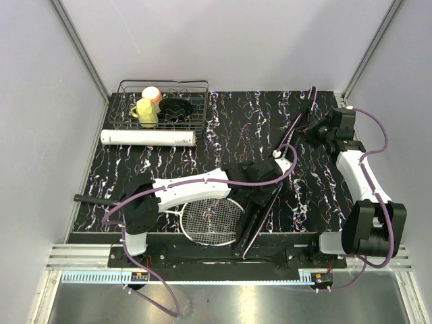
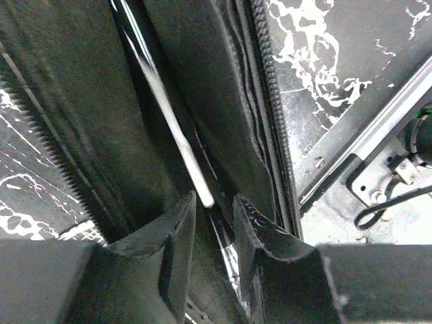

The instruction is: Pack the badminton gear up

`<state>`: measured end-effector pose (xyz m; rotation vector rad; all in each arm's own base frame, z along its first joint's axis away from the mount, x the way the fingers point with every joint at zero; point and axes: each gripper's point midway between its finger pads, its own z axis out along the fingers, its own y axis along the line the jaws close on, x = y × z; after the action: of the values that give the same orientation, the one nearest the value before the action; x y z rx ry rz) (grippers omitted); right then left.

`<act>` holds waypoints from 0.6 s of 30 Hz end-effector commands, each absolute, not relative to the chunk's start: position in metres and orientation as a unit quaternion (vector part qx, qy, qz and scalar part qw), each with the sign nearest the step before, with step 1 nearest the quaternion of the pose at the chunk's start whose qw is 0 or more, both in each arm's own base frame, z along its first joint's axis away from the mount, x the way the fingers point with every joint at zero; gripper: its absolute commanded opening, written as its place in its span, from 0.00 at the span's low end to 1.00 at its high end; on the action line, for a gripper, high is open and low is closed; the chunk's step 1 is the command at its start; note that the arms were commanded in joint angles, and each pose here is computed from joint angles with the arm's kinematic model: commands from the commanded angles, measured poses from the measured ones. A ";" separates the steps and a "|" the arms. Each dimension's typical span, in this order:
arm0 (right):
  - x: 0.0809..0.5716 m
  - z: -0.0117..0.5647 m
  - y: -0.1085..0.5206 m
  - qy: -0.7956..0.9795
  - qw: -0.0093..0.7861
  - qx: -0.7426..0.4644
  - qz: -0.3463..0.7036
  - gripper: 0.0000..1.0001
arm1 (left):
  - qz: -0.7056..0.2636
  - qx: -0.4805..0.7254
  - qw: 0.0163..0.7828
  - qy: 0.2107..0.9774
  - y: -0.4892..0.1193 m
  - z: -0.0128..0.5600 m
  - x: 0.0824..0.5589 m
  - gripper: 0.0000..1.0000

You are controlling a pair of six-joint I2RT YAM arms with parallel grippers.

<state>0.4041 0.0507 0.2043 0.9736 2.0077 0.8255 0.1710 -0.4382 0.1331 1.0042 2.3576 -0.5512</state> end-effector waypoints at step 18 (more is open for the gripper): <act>0.394 0.231 0.058 0.780 0.412 0.329 0.336 0.00 | -0.180 0.387 0.292 0.856 -0.453 0.151 0.205 0.00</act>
<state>0.3962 0.0441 0.2047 0.9423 2.0093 0.7665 0.1866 -0.4229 0.0895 1.0250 2.4875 -0.3886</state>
